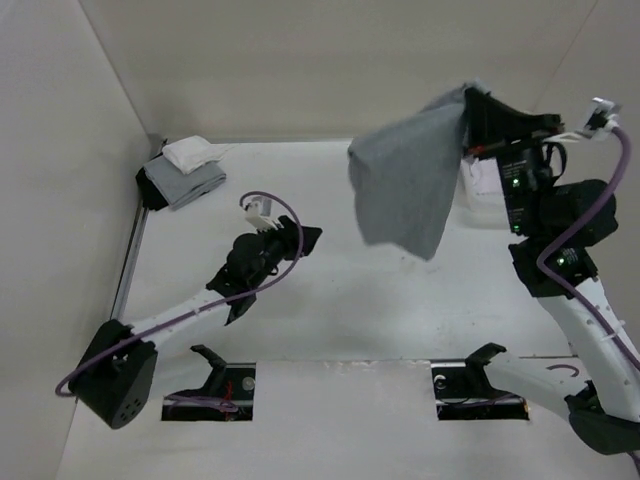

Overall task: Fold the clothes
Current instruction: Move the tank top to the center of the board, then flatten the tank top out

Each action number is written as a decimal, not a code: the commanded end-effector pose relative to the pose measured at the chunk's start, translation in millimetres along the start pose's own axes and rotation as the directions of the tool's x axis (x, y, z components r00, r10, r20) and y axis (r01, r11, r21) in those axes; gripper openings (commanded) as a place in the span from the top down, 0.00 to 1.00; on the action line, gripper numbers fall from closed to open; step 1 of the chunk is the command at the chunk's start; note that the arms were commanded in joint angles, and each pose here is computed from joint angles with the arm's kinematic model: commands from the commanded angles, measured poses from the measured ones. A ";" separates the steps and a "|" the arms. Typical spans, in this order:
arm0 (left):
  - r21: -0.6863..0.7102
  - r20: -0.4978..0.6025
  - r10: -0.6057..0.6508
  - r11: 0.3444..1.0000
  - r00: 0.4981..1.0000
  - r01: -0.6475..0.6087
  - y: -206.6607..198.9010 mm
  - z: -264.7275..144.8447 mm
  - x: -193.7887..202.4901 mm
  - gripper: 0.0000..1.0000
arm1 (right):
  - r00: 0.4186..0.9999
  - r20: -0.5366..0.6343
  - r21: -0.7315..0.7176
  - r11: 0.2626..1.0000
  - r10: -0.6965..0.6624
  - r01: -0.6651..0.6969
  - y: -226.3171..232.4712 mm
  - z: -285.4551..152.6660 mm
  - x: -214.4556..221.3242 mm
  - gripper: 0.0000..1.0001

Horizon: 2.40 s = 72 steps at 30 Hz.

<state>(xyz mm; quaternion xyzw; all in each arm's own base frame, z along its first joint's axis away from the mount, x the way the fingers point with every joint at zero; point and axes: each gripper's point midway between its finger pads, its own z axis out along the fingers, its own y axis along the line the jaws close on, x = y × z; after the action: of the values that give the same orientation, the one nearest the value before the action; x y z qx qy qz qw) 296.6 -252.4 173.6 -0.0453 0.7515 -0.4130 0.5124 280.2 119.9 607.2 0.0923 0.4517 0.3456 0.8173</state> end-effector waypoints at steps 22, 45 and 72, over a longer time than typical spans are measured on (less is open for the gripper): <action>-0.255 -0.228 0.044 0.961 0.973 -0.103 61.5 -39.3 63.4 0.56 | 0.759 -0.597 0.500 0.860 0.259 0.099 -186.9 -159.2 381.6 0.70; -0.501 -0.363 0.160 0.797 0.918 -0.337 118.1 -67.3 101.5 0.52 | 0.271 -0.957 0.154 0.974 0.105 0.167 -68.2 -306.7 457.3 0.49; -0.158 0.154 0.033 0.987 0.988 -0.009 -18.8 -77.7 -84.9 1.00 | 0.740 -0.660 0.141 0.989 0.130 -0.048 -31.2 -176.8 242.0 0.99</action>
<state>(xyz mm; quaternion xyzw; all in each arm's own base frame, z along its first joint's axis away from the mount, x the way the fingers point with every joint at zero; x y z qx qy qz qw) 267.5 -189.0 162.0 -0.0937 0.8087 -0.2898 0.5033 243.3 248.9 268.4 0.0415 0.7660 0.3596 0.5313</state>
